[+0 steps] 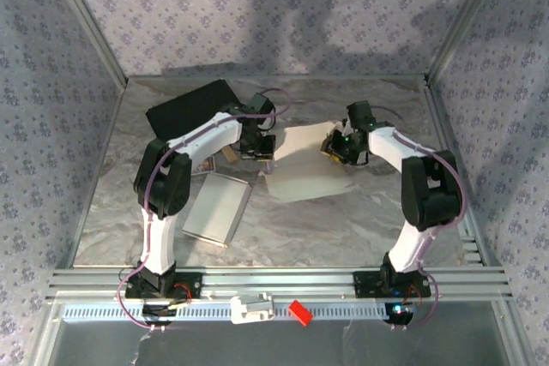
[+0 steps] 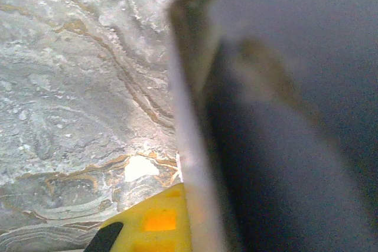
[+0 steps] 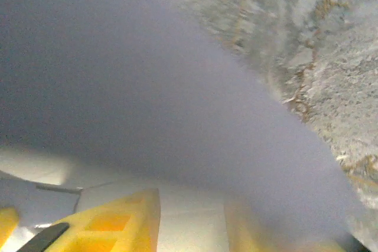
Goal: Fold the paper box
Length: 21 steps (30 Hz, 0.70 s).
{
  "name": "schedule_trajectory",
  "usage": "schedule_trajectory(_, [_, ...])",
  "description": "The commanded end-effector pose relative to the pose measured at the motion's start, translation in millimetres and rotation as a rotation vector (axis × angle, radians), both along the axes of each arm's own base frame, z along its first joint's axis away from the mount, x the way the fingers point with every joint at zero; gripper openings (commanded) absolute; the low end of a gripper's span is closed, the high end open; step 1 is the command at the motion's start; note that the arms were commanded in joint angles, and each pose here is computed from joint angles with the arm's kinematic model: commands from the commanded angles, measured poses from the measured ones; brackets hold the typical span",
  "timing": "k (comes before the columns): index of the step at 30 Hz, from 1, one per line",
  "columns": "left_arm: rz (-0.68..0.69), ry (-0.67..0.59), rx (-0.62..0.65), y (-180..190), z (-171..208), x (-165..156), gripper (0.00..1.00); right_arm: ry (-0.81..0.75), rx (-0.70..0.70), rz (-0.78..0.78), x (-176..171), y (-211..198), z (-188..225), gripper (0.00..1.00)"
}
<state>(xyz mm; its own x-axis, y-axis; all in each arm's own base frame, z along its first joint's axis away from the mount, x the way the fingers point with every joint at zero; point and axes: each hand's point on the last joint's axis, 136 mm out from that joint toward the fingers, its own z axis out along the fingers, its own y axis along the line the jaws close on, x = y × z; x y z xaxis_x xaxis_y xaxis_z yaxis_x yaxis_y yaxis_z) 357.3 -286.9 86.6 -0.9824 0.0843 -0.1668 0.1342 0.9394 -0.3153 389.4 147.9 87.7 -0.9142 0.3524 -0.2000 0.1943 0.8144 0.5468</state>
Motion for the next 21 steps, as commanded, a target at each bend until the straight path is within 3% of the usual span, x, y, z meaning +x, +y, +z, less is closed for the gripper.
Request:
schedule_trajectory(1, [-0.042,-0.033,-0.148,-9,33,15,0.00,-0.222,0.062,0.034,14,-6,89,0.39])
schedule_trajectory(5, [-0.098,-0.034,-0.270,-9,52,21,0.00,-0.386,0.124,-0.022,20,-37,156,0.42])
schedule_trajectory(10, [-0.156,-0.018,-0.429,-9,67,25,0.00,-0.488,0.217,-0.082,33,-73,191,0.39])
schedule_trajectory(13, [-0.194,-0.002,-0.547,-11,78,27,0.00,-0.538,0.390,-0.014,41,-68,206,0.38])
schedule_trajectory(17, [-0.242,0.020,-0.661,-13,90,28,0.00,-0.534,0.477,0.134,39,-49,208,0.39])
schedule_trajectory(21, [-0.280,0.014,-0.665,-15,89,29,0.00,-0.563,0.533,0.210,39,-40,218,0.39])
